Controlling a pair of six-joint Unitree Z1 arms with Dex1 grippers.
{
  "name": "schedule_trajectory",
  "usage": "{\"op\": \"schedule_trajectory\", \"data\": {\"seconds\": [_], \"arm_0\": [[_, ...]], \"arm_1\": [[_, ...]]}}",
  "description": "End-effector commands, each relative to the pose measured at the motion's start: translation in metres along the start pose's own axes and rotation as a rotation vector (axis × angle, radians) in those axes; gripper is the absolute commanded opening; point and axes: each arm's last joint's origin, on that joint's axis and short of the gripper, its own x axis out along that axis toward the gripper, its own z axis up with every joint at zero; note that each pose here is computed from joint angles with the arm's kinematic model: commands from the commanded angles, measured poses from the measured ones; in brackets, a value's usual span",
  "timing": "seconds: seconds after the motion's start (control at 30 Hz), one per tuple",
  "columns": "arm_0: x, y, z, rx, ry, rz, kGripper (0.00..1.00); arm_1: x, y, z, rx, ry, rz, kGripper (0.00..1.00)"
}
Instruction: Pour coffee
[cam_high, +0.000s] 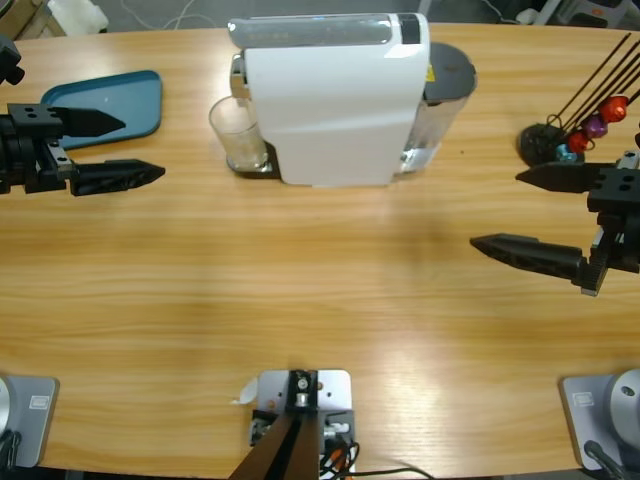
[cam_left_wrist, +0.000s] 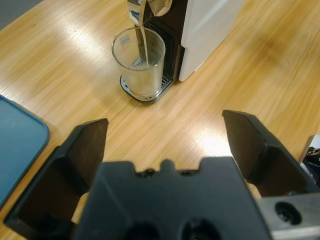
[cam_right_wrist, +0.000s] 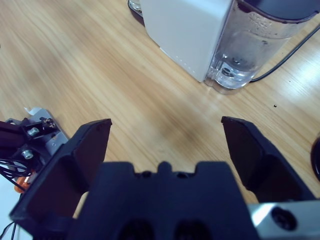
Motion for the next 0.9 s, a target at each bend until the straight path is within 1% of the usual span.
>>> {"op": "schedule_trajectory", "data": {"seconds": [0.03, 0.9], "arm_0": [[0.0091, 0.0048, -0.0034, -0.014, 0.029, 0.012, 0.996], [0.0038, 0.0014, -0.0076, -0.006, 0.020, -0.001, 1.000]], "arm_1": [[0.0031, 0.0012, -0.0104, -0.009, 0.016, 0.012, 1.000], [0.0034, 0.0012, -0.0128, -0.010, 0.011, 0.013, 1.000]]}}
